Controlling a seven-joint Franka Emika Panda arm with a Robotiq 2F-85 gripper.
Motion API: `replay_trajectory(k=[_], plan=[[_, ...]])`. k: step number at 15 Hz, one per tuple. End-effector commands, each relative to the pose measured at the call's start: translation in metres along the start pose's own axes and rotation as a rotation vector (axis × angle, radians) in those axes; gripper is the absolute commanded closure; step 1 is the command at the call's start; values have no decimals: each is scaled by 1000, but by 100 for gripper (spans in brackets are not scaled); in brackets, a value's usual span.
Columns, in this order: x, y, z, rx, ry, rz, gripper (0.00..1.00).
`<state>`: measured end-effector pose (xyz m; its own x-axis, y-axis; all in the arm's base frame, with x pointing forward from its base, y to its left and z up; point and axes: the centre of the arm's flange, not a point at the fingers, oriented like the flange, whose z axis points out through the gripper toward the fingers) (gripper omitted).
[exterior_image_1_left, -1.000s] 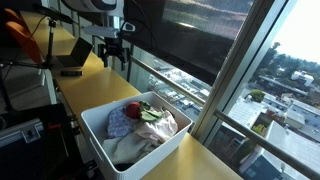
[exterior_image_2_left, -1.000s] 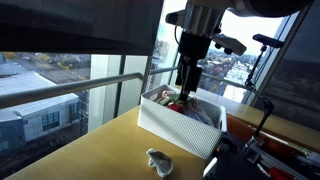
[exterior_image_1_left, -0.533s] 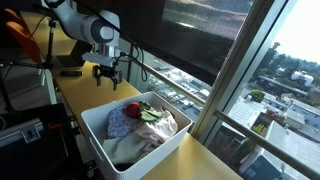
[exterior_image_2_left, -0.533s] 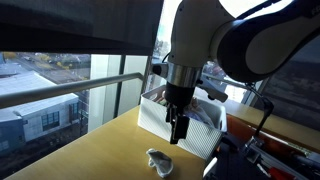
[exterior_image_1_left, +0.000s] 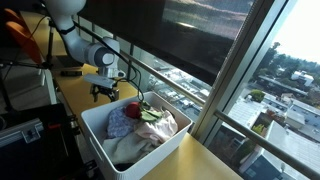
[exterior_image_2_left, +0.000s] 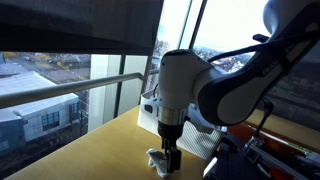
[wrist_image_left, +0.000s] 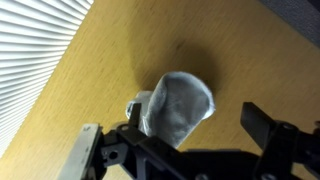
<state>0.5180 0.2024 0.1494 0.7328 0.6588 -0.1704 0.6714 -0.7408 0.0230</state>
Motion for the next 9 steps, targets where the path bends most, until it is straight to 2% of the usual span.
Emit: replay_trajectory(k=[1,4,5,7,9], plan=[[16,5,27,-1,-2,-38,0],[20,8,40,3,-14,-47,1],[20,9,43,6,-16,-47,26],[20,9,46,6,-19,-49,29],[20,6,44,3,-20,-52,43]])
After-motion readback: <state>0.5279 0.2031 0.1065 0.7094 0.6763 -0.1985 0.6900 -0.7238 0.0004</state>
